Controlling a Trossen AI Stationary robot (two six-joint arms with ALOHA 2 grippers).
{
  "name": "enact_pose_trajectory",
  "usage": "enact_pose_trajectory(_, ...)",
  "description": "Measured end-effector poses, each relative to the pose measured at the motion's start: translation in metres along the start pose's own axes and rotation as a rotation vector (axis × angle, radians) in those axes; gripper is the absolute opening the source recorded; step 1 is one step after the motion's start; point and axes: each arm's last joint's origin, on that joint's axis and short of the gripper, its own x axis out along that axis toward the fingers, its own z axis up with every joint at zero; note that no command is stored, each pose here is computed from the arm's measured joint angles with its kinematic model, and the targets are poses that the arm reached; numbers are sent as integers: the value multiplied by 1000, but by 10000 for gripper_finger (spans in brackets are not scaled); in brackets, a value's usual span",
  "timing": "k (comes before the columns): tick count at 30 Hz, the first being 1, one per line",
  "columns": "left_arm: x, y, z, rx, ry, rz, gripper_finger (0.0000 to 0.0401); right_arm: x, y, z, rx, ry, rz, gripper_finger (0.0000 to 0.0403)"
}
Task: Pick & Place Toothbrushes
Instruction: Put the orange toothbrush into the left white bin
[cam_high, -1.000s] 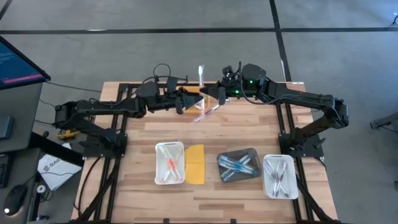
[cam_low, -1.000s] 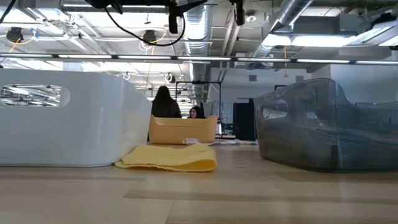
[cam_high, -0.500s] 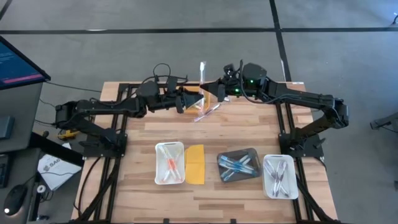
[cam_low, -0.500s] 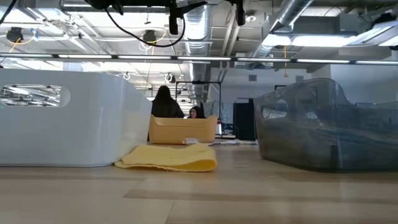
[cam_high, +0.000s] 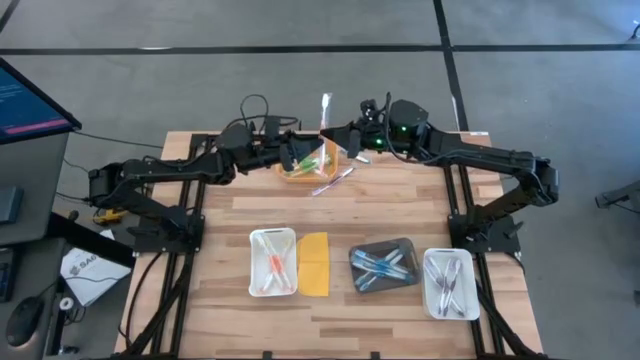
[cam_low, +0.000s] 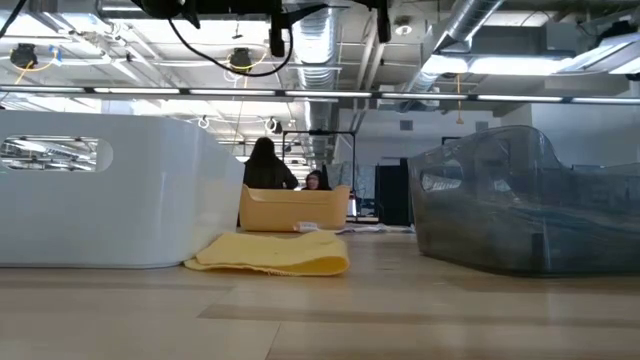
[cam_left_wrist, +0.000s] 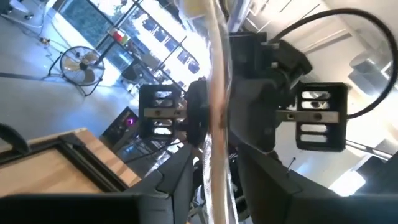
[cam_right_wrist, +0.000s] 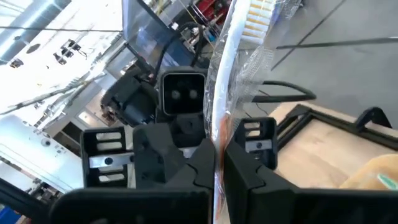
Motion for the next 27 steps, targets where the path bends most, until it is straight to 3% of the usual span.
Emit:
enact_pose_trajectory(8, 0, -1, 1, 6, -5, -10, 107, 18, -8, -5, 39, -21, 25, 3)
enact_pose_trajectory(21, 0, -1, 0, -3, 10, -24, 101, 15, -11, 1, 41, -32, 34, 6)
enact_pose_trajectory(27, 0, -1, -1, -29, 33, -37, 26, 15, -10, 1, 38, -30, 41, 34)
